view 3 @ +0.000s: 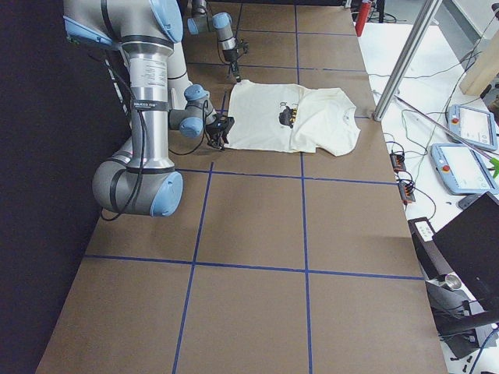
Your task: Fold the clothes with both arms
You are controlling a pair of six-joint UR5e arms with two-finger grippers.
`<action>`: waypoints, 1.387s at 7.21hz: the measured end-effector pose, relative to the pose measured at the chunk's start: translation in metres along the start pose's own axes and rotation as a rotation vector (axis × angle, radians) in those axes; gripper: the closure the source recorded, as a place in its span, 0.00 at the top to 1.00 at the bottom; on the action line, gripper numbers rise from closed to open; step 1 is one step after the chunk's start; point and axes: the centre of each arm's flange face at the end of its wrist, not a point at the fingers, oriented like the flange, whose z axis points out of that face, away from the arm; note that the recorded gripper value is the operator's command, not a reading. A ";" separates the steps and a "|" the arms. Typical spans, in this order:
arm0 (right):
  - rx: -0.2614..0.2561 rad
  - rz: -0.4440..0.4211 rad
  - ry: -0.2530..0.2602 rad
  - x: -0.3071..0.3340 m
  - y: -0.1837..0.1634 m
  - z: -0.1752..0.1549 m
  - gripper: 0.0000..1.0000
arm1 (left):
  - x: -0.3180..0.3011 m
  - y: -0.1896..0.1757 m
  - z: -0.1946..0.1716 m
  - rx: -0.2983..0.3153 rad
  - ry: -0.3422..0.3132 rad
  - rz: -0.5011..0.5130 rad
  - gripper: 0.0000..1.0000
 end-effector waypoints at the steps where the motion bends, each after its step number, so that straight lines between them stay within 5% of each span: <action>1: 0.004 -0.001 0.000 0.000 0.000 0.001 0.00 | 0.000 0.000 0.000 0.002 0.001 0.000 0.00; 4: 0.020 -0.006 0.004 -0.006 -0.006 -0.016 0.00 | 0.006 -0.003 -0.015 -0.001 0.024 0.005 0.00; 6: -0.009 -0.013 0.023 -0.021 -0.014 -0.087 0.00 | 0.032 -0.011 -0.084 -0.038 0.049 0.042 0.00; 9: -0.145 0.006 0.002 -0.029 -0.039 -0.239 0.00 | 0.049 -0.026 -0.243 -0.185 0.058 0.054 0.00; 10: -0.161 0.014 -0.007 -0.032 -0.049 -0.257 0.00 | 0.049 -0.035 -0.261 -0.193 0.064 0.061 0.00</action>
